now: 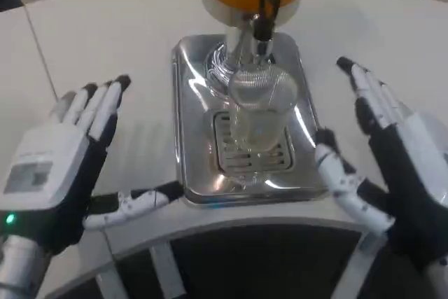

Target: Grasp the cup under the faucet to collect the drink, then remove the cup.

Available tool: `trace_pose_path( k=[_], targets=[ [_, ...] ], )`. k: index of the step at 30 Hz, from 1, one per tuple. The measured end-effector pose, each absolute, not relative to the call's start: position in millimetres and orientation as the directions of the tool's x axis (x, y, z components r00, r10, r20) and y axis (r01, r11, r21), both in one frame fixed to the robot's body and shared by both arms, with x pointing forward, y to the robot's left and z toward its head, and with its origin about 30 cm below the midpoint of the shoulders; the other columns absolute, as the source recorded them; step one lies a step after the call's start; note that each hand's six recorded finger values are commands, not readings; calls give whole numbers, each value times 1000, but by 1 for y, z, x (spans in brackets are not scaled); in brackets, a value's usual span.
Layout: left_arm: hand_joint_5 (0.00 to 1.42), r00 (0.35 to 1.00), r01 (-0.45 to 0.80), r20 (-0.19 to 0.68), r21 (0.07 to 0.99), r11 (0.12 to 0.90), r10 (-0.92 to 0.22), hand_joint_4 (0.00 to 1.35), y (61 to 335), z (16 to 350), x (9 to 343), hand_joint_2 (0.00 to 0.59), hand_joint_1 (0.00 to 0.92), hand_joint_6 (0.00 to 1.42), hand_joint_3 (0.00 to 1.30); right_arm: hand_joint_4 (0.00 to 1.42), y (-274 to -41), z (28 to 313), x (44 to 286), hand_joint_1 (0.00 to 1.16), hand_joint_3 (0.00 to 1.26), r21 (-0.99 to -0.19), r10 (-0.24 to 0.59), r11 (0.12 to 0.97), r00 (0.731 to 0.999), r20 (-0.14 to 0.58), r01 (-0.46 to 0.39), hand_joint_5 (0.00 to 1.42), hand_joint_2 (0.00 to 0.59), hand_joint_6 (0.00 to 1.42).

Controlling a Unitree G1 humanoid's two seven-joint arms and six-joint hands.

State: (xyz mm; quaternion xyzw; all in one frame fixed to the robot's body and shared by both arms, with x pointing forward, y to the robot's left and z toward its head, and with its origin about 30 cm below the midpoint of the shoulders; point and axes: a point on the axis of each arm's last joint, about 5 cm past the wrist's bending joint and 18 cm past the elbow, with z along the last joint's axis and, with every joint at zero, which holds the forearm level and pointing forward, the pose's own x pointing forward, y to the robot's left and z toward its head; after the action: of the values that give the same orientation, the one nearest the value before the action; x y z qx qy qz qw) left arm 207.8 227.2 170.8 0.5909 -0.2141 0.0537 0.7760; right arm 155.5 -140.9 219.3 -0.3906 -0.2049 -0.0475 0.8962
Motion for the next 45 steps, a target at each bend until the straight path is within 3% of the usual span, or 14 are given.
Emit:
trace_pose_path(
  k=[7,13,19,25,32,45],
  targets=[
    [0,903,-358,386,919,167,-189,0,224,169,186,66,83,0,0,0,-137,231,175,351,1,-572,62,790,898,436,222,0,586,15],
    [0,911,-332,368,922,199,-188,0,216,161,176,76,118,0,0,0,-123,246,195,406,0,-494,107,852,865,491,175,0,586,1],
    [0,914,-309,354,923,229,-195,0,212,157,167,74,153,0,0,0,-112,245,211,420,0,-402,107,910,876,470,104,0,584,1],
    [0,924,-282,331,928,245,-190,0,209,155,163,72,147,0,0,0,-106,247,226,446,0,-330,167,944,876,452,-9,0,578,27],
    [0,931,-266,316,930,253,-181,0,208,153,161,71,145,0,0,0,-106,260,227,450,0,-331,213,943,838,502,-42,0,572,29],
    [0,934,-264,313,929,260,-171,0,208,151,160,70,148,0,0,0,-100,276,236,431,32,-319,278,939,824,494,-125,0,566,33]
  ],
)
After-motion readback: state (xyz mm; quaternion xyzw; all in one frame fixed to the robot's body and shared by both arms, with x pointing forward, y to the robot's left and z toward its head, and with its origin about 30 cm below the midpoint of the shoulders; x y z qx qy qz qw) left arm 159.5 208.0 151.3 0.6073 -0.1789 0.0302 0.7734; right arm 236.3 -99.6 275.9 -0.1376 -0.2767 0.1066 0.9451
